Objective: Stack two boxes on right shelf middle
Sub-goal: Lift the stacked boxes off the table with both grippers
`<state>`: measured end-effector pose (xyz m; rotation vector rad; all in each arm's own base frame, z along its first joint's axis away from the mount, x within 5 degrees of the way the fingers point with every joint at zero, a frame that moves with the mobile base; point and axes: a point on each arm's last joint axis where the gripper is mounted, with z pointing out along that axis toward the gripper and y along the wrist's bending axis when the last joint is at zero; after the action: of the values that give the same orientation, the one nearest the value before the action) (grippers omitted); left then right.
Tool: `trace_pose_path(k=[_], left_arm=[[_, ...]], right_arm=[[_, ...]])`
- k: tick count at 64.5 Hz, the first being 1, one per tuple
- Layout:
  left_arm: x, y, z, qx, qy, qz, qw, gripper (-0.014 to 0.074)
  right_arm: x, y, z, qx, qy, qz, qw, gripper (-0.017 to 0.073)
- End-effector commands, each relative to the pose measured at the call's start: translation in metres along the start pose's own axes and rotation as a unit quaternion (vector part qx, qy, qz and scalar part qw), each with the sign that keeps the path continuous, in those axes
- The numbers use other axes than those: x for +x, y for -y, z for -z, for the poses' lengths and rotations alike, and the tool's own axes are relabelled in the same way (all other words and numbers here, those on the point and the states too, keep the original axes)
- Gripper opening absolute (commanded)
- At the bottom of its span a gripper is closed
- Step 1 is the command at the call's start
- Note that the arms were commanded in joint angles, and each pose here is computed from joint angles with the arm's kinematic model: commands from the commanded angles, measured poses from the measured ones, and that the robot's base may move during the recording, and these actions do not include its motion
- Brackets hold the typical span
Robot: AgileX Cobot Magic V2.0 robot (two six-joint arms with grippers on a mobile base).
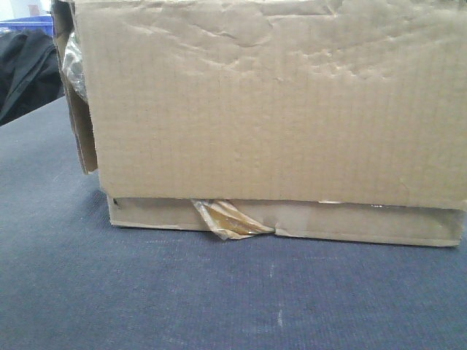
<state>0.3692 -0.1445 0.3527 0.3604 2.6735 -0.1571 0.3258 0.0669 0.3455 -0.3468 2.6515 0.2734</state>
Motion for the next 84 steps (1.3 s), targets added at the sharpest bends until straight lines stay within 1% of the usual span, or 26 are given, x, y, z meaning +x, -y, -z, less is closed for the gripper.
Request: trace_pose_path(k=[1,9,13,14,16,24,33,44,46,52,59,62,68,73,84], left_arm=[[0.0,-0.001,0.005,-0.006,0.007,0.0,1.0,-0.0111],[0.0,-0.001,0.011,-0.006,0.014,0.003,1.0,-0.0111],[0.001,-0.001,0.02,-0.004,0.024,0.007,1.0,-0.0111],[0.002,-0.001,0.025,-0.005,0.029,0.012,1.0,-0.0111],[0.003,-0.001,0.03,-0.004,0.035,0.015,0.999,-0.0111],[0.002,-0.001,0.06,0.001,0.074,0.016,0.997,-0.0111],[0.0,0.0,0.1,0.008,0.132,0.016,0.991,-0.0111],[-0.001,0.0,0.149,0.019,0.205,0.024,0.978,-0.0111],[-0.001,0.0,0.161,0.022,0.227,0.024,0.973,-0.0111],[0.001,0.0,0.184,0.027,0.265,0.024,0.964,-0.0111],[0.004,0.0,0.205,0.031,0.294,0.024,0.955,-0.0111],[0.004,0.0,0.21,0.032,0.302,0.024,0.952,-0.0111],[0.004,0.0,0.213,0.033,0.308,0.024,0.951,-0.0111],[0.004,0.0,0.213,0.033,0.308,0.024,0.951,-0.0111],[0.004,0.0,0.213,0.033,0.31,0.024,0.95,-0.0111]], right_arm=[[-0.003,0.003,0.001,0.011,0.01,0.009,1.0,-0.0154],[-0.002,0.002,0.005,0.011,0.013,0.009,1.0,-0.0154],[-0.001,0.001,0.012,0.012,0.023,0.011,1.0,-0.0154],[-0.001,0.0,0.016,0.013,0.031,0.012,0.999,-0.0154],[-0.001,-0.001,0.021,0.014,0.039,0.013,0.999,-0.0154],[-0.001,-0.005,0.047,0.018,0.087,0.019,0.996,-0.0154],[-0.001,-0.012,0.085,0.025,0.163,0.028,0.986,-0.0154],[0.0,-0.021,0.136,0.032,0.254,0.04,0.966,-0.0154],[0.001,-0.024,0.15,0.035,0.28,0.043,0.959,-0.0154],[0.004,-0.029,0.176,0.038,0.325,0.049,0.944,-0.0154],[0.009,-0.034,0.206,0.041,0.374,0.055,0.925,-0.0154],[0.011,-0.036,0.213,0.042,0.387,0.056,0.919,-0.0154],[0.012,-0.036,0.215,0.042,0.392,0.057,0.917,-0.0154],[0.013,-0.036,0.214,0.042,0.385,0.057,0.92,-0.0154],[0.013,-0.036,0.214,0.041,0.383,0.057,0.921,-0.0154]])
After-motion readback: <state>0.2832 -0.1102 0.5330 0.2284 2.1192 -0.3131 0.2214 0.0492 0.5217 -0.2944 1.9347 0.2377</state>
